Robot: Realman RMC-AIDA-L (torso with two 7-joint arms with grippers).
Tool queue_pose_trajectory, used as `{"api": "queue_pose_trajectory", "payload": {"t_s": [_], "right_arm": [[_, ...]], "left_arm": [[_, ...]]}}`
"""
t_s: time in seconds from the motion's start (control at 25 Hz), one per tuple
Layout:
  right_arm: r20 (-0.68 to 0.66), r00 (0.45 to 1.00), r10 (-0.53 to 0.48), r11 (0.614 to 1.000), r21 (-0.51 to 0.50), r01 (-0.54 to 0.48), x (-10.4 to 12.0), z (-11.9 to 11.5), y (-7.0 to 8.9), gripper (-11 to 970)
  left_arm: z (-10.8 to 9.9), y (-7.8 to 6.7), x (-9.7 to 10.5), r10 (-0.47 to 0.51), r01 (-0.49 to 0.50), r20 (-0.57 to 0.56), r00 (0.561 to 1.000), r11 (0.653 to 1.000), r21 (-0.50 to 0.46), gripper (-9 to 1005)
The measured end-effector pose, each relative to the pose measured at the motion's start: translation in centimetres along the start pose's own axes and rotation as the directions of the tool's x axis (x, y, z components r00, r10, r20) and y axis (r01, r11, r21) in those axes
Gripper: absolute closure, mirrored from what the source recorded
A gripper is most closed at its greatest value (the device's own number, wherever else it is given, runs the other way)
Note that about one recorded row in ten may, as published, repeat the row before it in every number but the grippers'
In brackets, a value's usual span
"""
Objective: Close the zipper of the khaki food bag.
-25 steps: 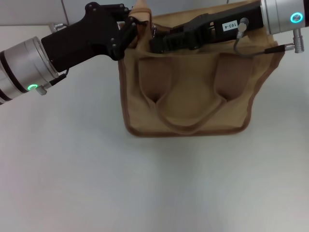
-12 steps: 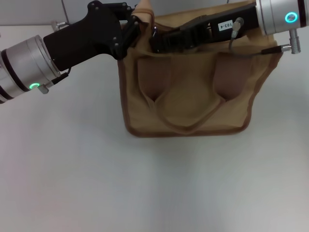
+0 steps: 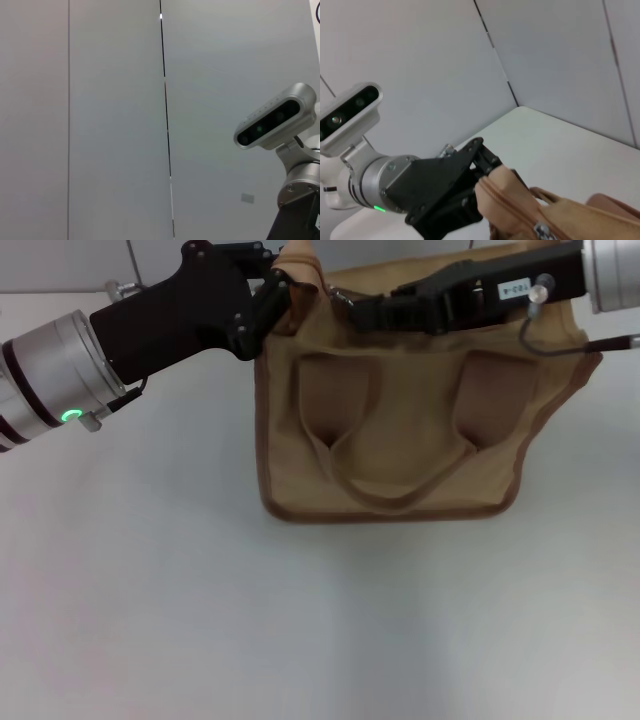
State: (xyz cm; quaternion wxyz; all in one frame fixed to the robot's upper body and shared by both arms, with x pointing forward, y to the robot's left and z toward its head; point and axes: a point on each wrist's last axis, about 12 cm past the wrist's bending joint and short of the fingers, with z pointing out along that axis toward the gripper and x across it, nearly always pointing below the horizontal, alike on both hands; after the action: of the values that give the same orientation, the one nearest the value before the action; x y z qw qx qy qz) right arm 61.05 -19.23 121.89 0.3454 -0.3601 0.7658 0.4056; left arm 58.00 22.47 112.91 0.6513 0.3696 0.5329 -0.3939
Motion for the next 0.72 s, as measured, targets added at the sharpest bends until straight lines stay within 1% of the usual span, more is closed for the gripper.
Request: {"api": "queue_pose_trajectory", "payload": {"t_s": [0.16, 0.32, 0.52, 0.56, 0.6, 0.72], "right_arm": [[-0.004, 1.000, 0.004, 1.000, 0.004, -0.004, 0.41, -0.38, 0.05, 876], [-0.001, 1.000, 0.005, 1.000, 0.007, -0.005, 0.54, -0.53, -0.02, 910], [0.014, 1.000, -0.013, 1.000, 0.008, 0.013, 0.39, -0.57, -0.03, 953], [0.022, 0.999, -0.029, 1.000, 0.009, 0.029, 0.24, -0.57, -0.03, 961], [0.022, 0.999, -0.029, 1.000, 0.009, 0.029, 0.24, -0.57, -0.03, 947], [0.026, 0.996, -0.081, 0.997, 0.007, 0.081, 0.07, -0.49, 0.04, 905]], "left_arm": [[0.18, 0.08, -0.10, 0.004, -0.004, 0.001, 1.000, 1.000, 0.002, 962], [0.43, 0.17, -0.17, 0.006, -0.006, 0.000, 1.000, 1.000, 0.003, 962], [0.54, 0.29, -0.22, 0.008, -0.008, -0.002, 1.000, 1.000, 0.002, 962], [0.56, 0.30, -0.24, 0.009, -0.009, -0.002, 1.000, 1.000, 0.002, 962], [0.58, 0.31, -0.25, 0.009, -0.009, -0.002, 1.000, 1.000, 0.002, 961], [0.60, 0.34, -0.26, 0.010, -0.010, -0.002, 1.000, 1.000, 0.002, 961]]}}
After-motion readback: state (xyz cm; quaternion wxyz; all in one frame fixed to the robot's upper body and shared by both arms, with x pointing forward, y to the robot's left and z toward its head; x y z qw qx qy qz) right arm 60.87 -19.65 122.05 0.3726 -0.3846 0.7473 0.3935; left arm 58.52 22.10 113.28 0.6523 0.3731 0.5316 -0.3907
